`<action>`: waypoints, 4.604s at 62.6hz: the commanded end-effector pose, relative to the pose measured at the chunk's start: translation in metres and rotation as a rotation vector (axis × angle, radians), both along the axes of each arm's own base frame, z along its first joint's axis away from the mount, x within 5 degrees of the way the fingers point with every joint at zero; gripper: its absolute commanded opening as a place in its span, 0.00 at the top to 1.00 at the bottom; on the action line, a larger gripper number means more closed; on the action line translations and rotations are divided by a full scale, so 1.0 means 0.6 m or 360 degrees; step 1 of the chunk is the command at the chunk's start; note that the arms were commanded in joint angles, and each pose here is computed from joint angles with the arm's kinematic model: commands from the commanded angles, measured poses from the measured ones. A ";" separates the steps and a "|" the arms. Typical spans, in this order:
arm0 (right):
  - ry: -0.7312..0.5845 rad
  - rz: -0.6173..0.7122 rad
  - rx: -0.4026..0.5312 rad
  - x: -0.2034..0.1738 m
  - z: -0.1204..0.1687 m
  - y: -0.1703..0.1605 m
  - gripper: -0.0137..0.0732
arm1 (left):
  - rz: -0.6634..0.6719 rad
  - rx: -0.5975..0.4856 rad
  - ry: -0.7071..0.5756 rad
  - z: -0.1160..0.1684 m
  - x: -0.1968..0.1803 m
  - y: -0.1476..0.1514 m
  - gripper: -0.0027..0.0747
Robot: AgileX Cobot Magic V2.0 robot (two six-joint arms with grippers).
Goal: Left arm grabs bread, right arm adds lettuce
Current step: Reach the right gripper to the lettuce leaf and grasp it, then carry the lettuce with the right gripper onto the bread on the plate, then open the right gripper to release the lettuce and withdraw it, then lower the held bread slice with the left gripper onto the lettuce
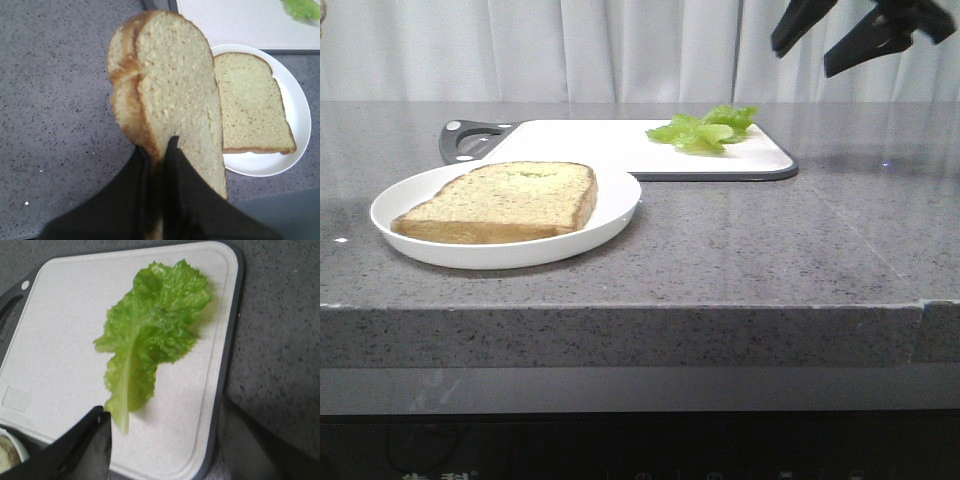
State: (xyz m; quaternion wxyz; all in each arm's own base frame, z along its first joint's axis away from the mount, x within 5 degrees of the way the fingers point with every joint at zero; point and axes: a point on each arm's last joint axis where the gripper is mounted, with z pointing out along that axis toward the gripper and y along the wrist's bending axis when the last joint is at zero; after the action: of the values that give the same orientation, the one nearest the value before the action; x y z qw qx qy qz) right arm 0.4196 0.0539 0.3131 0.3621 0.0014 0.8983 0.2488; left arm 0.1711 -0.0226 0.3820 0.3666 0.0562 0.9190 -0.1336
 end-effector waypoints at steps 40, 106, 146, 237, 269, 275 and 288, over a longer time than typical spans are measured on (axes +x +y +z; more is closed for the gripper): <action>-0.0175 0.0081 0.0095 0.144 -0.035 0.060 0.30 | 0.0054 -0.0056 -0.0204 0.028 0.003 0.000 0.99; -0.0414 0.0314 0.0388 0.010 0.137 0.094 0.98 | 0.0073 0.0029 -0.0214 0.027 0.004 0.007 0.99; -0.0329 0.0755 0.0777 -0.167 0.038 0.245 0.98 | 0.0100 0.0047 -0.0279 0.031 0.009 0.010 0.99; -0.0420 0.0704 -0.0097 -0.222 0.078 0.186 0.42 | 0.0097 0.0038 -0.0275 0.031 0.009 0.009 0.99; -0.0315 0.0438 -0.0508 -0.343 0.160 0.086 0.51 | -0.0467 -0.0732 -0.0096 0.008 0.080 -0.064 0.99; -0.0319 0.0434 -0.0537 -0.341 0.158 0.085 0.51 | -0.0516 -0.0850 -0.0008 -0.013 0.110 -0.071 0.99; -0.0318 0.0422 -0.0540 -0.336 0.139 0.086 0.51 | -0.0733 -0.1190 0.0181 -0.060 0.164 -0.088 0.99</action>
State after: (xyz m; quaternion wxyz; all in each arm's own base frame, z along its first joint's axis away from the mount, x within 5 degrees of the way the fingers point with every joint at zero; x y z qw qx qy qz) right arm 0.2188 0.1078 0.3837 0.3600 -0.2102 0.8990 0.1339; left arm 0.2661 -0.0699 0.3309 0.2580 0.1082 0.8341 -0.4754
